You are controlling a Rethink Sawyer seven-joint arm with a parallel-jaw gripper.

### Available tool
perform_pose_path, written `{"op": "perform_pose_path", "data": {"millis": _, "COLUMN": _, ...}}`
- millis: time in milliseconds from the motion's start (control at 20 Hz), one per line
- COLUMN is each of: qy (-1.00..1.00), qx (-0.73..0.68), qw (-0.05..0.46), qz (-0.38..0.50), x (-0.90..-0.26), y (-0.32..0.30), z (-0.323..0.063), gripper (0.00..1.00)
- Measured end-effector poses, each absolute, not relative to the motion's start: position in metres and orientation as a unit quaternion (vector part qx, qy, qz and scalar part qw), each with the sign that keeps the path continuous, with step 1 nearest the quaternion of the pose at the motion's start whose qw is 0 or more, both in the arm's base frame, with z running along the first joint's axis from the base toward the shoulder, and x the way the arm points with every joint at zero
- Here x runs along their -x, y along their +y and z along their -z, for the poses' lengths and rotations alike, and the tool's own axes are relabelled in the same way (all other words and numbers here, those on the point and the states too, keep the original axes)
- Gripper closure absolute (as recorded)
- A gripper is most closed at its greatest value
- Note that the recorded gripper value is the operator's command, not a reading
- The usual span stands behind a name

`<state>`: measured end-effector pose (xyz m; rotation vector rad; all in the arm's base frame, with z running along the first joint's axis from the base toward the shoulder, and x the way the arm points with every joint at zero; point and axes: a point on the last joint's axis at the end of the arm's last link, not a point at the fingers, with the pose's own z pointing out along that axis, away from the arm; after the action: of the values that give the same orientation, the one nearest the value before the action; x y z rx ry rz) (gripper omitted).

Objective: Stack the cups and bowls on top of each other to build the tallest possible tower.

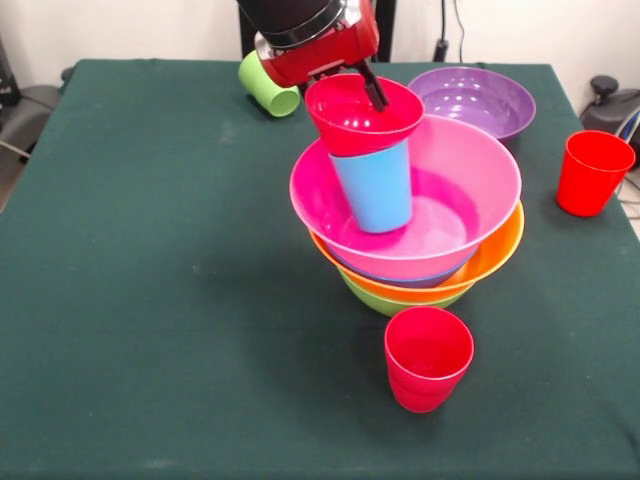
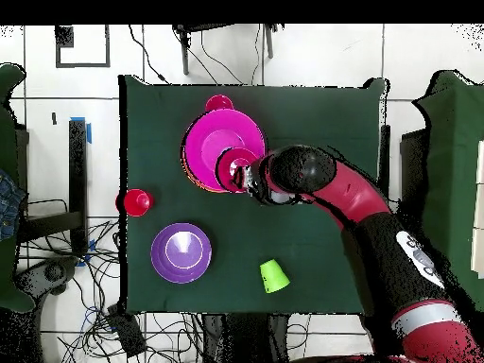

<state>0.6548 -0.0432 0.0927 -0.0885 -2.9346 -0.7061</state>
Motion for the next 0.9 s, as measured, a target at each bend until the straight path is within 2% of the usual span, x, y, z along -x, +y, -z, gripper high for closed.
{"op": "perform_pose_path", "data": {"millis": 900, "qy": -0.966, "qx": 0.017, "qw": 0.051, "qz": 0.253, "x": -0.662, "y": -0.029, "z": -0.099, "gripper": 0.00}}
